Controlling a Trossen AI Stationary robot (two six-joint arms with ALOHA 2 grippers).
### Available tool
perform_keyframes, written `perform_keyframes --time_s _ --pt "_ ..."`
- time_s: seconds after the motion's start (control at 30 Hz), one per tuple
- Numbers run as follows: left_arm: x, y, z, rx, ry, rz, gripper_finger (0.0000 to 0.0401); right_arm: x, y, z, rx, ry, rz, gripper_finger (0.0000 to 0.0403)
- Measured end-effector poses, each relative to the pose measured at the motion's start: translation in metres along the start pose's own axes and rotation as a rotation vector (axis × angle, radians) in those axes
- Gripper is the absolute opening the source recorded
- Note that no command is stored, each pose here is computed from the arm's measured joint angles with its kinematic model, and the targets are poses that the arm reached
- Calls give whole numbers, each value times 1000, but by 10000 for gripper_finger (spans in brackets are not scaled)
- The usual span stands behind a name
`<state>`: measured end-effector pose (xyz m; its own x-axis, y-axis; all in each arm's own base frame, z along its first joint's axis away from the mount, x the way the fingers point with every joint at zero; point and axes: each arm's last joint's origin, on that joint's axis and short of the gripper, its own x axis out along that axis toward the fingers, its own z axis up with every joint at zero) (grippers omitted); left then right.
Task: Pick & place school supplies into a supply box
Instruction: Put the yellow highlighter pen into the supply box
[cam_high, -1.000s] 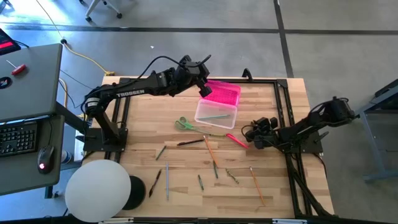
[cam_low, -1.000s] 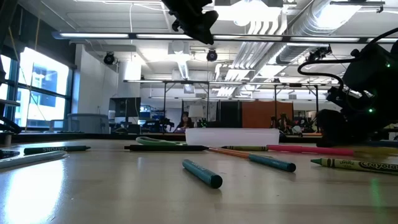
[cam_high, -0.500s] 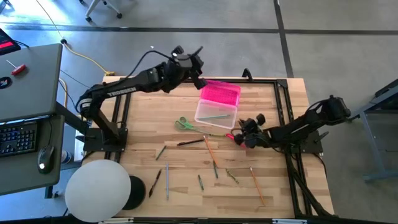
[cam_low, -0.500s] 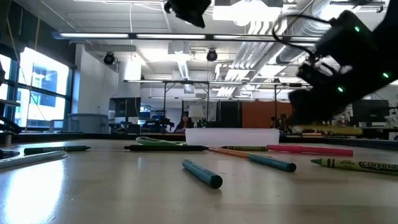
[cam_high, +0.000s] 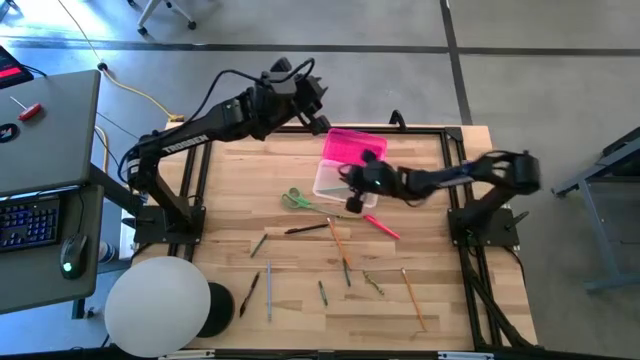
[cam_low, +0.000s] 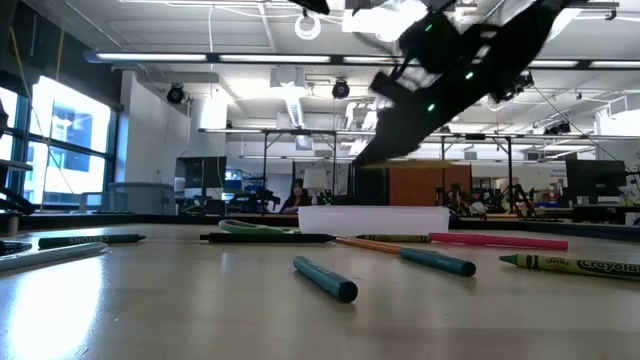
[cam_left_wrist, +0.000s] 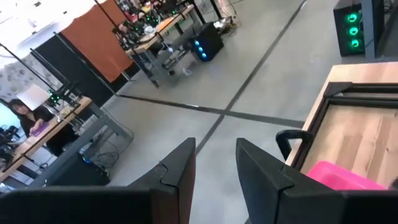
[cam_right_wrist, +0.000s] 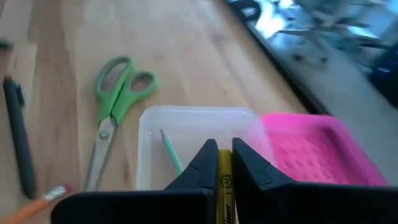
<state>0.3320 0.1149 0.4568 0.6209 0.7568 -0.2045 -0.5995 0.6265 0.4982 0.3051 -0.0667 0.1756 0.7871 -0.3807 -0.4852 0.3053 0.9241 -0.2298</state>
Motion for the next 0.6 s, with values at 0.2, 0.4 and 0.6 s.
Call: perform_keyframes --time_s 0.2,0.4,0.6 --pt "0 -3 -8 40 68 -30 147 59 -15 -11 -32 48 94 6" --pt "-1 -5 -14 57 128 -49 147 92 -25 -21 8 92 88 22" --pt "-2 -6 -19 57 170 -54 147 97 -33 -24 5 100 82 60"
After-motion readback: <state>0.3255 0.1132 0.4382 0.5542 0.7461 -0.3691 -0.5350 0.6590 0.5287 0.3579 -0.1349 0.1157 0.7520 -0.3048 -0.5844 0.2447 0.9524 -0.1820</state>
